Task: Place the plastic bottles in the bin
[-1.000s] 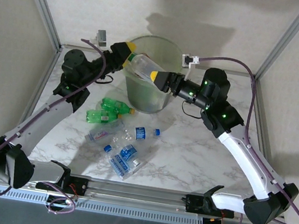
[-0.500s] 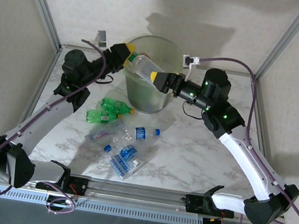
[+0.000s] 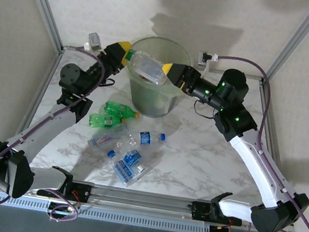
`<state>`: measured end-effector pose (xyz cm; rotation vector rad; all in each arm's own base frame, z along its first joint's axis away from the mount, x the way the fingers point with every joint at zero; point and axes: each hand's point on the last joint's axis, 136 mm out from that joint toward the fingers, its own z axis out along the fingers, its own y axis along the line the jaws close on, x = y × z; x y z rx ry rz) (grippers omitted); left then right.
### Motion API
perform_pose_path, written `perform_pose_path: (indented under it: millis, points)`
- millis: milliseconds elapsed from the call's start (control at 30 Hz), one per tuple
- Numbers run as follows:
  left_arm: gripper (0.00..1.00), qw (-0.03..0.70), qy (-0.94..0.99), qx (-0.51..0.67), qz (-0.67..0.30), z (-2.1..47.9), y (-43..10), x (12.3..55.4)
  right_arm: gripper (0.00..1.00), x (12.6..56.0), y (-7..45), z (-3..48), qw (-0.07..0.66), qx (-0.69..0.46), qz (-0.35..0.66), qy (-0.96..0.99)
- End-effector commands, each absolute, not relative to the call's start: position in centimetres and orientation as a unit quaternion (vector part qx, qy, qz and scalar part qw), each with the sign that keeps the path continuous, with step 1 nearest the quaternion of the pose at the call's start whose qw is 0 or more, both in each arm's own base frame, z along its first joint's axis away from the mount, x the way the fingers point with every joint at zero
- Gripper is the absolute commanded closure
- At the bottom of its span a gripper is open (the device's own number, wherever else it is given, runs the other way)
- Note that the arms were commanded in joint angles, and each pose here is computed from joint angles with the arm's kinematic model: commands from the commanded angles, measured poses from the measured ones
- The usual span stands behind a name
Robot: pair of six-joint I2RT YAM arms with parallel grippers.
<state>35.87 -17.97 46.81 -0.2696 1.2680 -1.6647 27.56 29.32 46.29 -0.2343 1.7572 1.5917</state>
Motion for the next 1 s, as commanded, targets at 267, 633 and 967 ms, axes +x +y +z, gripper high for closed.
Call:
perform_pose_path:
  millis: [267,633,967]
  points:
    - [1.00,0.565,0.418,-0.050,-0.710,51.4,-16.0,31.7,0.01,25.7,31.3,48.7,0.246,-0.088,0.737,0.623]
    - [1.00,0.674,0.372,0.013,-0.638,53.1,-15.4,30.0,0.01,26.0,32.6,48.2,0.182,-0.055,0.745,0.640]
    - [1.00,0.713,0.363,0.054,-0.597,51.7,-17.0,29.8,0.14,26.2,33.4,49.0,0.166,-0.052,0.758,0.628]
